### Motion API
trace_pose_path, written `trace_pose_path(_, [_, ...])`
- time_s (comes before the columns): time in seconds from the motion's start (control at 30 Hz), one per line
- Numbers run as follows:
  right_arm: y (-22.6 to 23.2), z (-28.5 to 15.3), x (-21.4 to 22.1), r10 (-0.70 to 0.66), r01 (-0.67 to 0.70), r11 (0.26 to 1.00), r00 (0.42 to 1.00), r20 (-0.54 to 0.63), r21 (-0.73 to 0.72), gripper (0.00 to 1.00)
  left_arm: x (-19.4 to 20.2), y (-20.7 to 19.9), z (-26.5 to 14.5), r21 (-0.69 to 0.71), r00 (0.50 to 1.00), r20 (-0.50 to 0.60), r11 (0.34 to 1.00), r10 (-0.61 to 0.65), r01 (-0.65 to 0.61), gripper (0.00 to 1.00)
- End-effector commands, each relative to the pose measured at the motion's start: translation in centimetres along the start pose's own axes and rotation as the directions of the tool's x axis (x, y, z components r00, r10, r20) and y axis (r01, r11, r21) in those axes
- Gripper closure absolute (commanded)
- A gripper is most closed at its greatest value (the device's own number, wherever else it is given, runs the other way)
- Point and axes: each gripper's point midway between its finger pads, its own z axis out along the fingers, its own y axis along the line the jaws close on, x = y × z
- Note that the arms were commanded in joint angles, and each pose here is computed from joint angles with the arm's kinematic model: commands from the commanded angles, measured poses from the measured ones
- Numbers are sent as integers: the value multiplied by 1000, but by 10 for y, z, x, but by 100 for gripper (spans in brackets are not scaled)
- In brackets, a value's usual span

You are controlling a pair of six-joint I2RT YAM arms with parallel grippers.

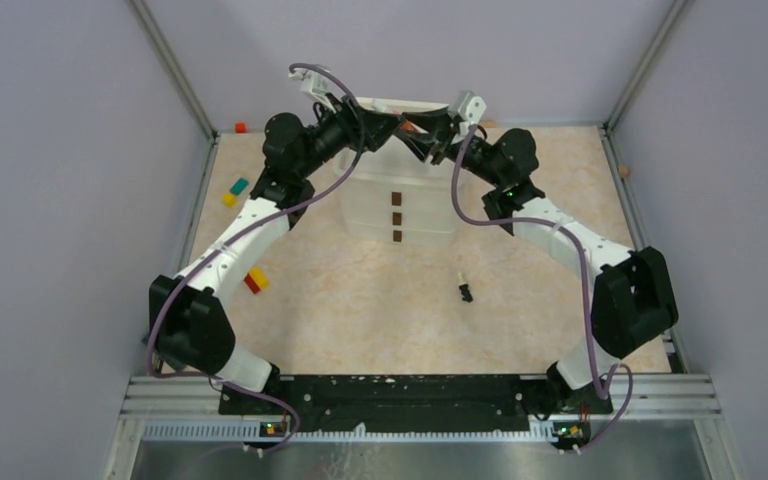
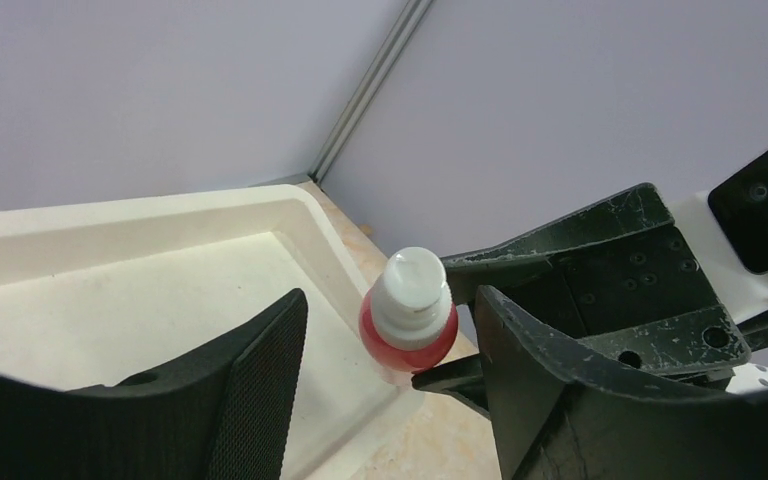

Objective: Organize the makeup
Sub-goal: Place the makeup in the storage box.

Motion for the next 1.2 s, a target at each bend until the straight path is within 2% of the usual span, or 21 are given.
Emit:
trace_pose_path(0.0, [1, -4, -56, -73, 74, 997, 988, 138, -4, 100, -16, -21, 6, 72, 999, 32, 997, 28, -30, 36])
trace_pose_path(0.2, [2, -8, -55, -76, 76, 997, 988, 137, 4, 100, -17, -19, 9, 66, 999, 38, 997, 35, -37, 64])
trace_pose_path(0.23, [0, -10, -57, -76, 74, 997, 987, 140, 19, 95, -19, -18, 10, 61, 998, 42, 997, 44, -47, 68])
trace_pose_path(0.3, [-4, -15, -59, -69, 61, 996, 989, 133, 61, 67, -24, -12, 15, 36, 995, 45, 995, 89, -90, 77])
trace_pose_path(0.37, [-7, -24, -64, -65, 52, 993, 990, 125, 104, 41, -29, -3, 22, -6, 989, 37, 990, 141, -141, 78])
trace_pose_path(0.43, [-7, -35, -74, -65, 46, 988, 990, 125, 146, 30, -33, 11, 30, -60, 979, 18, 977, 204, -202, 78])
trace_pose_path(0.5, [-11, -50, -83, -49, 20, 976, 991, 126, 215, 24, -33, 27, 39, -106, 967, -20, 962, 252, -253, 79])
trace_pose_path(0.6, [-23, -79, -89, 29, -75, 924, 991, 127, 374, 23, -28, 48, 55, -141, 953, -90, 943, 291, -301, 82])
trace_pose_path(0.8, [-44, -137, -89, 108, -137, 768, 991, 84, 626, 24, -6, 81, 86, -196, 911, -202, 897, 358, -396, 83])
trace_pose_path(0.9, [-40, -156, -85, 131, -132, 740, 990, 51, 659, 24, 1, 87, 94, -224, 875, -248, 855, 415, -468, 82])
trace_pose_path(1.17, [-27, -179, -78, 144, -105, 737, 990, -3, 668, 24, 1, 98, 95, -285, 795, -317, 747, 517, -600, 79])
